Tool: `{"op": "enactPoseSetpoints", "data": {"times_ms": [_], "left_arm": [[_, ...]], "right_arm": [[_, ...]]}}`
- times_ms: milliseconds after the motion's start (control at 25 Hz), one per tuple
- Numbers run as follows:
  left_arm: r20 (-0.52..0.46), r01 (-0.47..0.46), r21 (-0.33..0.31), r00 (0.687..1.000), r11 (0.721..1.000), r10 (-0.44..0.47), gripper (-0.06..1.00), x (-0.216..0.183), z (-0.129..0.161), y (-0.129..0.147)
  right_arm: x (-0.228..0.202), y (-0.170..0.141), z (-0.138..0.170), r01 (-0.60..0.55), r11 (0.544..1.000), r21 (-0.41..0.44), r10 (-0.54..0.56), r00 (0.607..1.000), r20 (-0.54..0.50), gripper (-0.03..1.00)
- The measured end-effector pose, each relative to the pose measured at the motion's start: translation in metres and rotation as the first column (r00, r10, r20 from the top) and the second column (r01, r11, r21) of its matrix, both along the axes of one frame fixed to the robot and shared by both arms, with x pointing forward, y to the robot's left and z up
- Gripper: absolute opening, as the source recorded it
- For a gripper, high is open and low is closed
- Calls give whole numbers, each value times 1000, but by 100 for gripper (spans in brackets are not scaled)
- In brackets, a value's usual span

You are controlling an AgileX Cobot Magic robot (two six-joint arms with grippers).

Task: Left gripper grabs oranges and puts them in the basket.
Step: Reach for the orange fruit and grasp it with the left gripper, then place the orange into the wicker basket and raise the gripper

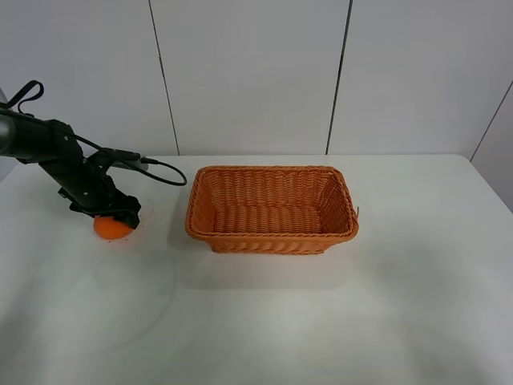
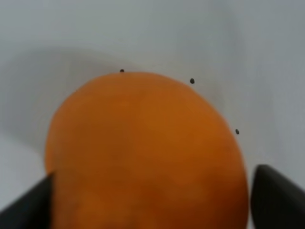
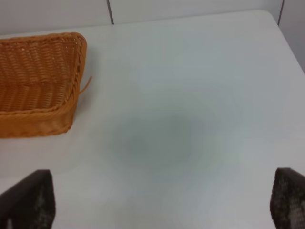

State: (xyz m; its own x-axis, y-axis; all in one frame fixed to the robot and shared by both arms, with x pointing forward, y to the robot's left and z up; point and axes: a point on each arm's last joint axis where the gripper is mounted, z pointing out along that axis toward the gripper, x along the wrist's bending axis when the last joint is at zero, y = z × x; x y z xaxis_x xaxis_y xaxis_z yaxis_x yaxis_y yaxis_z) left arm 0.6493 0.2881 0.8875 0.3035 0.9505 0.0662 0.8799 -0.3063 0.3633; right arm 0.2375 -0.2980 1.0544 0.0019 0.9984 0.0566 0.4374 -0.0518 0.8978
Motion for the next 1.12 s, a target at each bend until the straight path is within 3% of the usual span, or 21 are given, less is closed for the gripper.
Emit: {"op": "enactPoseSetpoints", "data": {"times_ms": [160, 240, 600, 880, 1120], "left_arm": [[-7, 1, 0, 1000, 1000, -1, 42, 0, 0, 0], [-16, 3, 0, 1000, 1000, -3, 29, 0, 2, 0], [-8, -27, -17, 1000, 999, 27, 26, -4, 23, -1], [74, -72, -52, 994, 996, 75, 24, -16, 82, -1], [109, -50, -68, 992, 996, 57, 24, -37, 131, -8]], "right_arm": [[0, 0, 0, 0, 1000, 0, 0, 1000, 0, 69], [0, 0, 0, 0, 1000, 0, 0, 1000, 0, 69], [0, 0, 0, 0, 1000, 0, 0, 1000, 0, 69], [0, 0, 0, 0, 1000, 0, 0, 1000, 0, 69], [0, 0, 0, 0, 1000, 0, 0, 1000, 0, 69]]}}
